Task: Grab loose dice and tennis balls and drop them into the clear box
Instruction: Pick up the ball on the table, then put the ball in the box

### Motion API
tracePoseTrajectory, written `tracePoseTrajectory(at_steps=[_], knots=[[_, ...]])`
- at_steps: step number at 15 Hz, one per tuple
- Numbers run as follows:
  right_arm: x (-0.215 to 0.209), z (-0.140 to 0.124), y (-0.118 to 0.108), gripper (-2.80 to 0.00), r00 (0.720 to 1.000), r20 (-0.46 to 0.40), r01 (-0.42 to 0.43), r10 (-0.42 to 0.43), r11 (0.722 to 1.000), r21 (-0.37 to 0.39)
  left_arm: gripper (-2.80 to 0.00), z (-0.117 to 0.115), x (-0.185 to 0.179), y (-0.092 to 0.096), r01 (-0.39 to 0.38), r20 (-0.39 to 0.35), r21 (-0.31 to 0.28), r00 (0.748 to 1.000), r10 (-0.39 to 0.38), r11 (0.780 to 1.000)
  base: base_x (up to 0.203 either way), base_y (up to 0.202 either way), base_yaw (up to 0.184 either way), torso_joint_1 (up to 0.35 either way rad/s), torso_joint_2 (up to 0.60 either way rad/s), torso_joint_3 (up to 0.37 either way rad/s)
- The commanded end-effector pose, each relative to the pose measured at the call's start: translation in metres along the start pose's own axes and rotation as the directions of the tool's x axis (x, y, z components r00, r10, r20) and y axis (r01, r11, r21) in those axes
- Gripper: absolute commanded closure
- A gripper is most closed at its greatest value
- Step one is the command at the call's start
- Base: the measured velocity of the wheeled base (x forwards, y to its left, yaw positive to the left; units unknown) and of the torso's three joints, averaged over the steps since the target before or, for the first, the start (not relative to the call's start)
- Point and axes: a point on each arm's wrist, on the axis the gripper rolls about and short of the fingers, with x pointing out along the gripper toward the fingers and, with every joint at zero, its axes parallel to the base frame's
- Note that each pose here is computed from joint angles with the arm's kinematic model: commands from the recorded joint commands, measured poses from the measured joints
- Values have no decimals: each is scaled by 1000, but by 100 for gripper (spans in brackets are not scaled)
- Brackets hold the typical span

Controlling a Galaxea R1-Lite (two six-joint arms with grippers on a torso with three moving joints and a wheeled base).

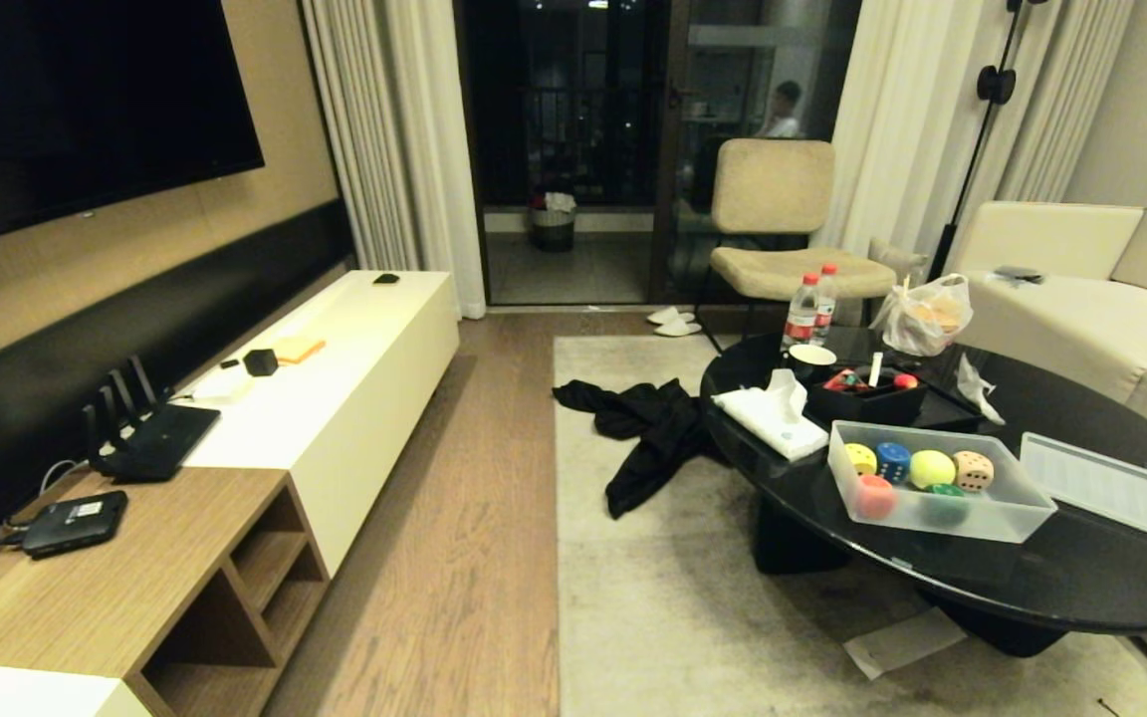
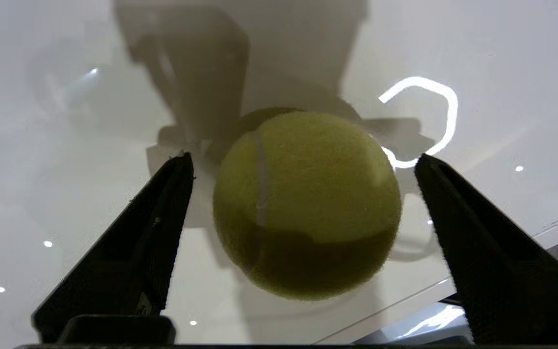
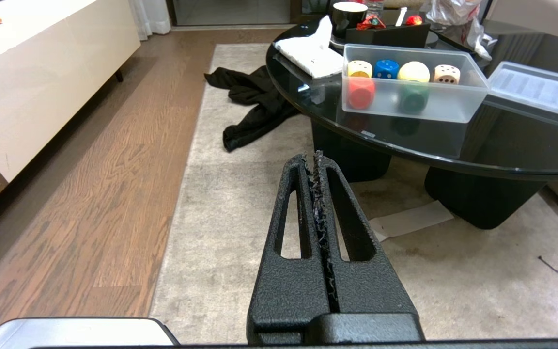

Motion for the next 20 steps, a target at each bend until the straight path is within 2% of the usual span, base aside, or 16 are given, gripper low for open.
tracePoseTrajectory(at_steps=[1, 8, 10, 12, 14, 17, 20], knots=[[0, 0, 0, 0, 1000, -1, 0, 0, 1000, 0, 0, -6, 2, 0, 4, -19, 8, 1000, -4, 1000, 0, 0, 0, 0, 0, 0], [0, 0, 0, 0, 1000, -1, 0, 0, 1000, 0, 0, -7, -1, 0, 9, -15, 15, 1000, -9, 1000, 0, 0, 0, 0, 0, 0], [0, 0, 0, 0, 1000, -1, 0, 0, 1000, 0, 0, -3, -17, -3, 18, 35, 22, 999, -19, 1000, 0, 0, 0, 0, 0, 0], [0, 0, 0, 0, 1000, -1, 0, 0, 1000, 0, 0, 3, -45, -12, 32, 127, 52, 991, -38, 998, 0, 0, 0, 0, 0, 0], [0, 0, 0, 0, 1000, -1, 0, 0, 1000, 0, 0, 16, -77, -41, 43, 235, 113, 970, -68, 993, 0, 0, 0, 0, 0, 0], [0, 0, 0, 0, 1000, -1, 0, 0, 1000, 0, 0, 34, -112, -100, 84, 332, 191, 932, -145, 978, 0, 0, 0, 0, 0, 0], [0, 0, 0, 0, 1000, -1, 0, 0, 1000, 0, 0, 34, -142, -170, 157, 322, 273, 915, -244, 949, 0, 0, 0, 0, 0, 0]])
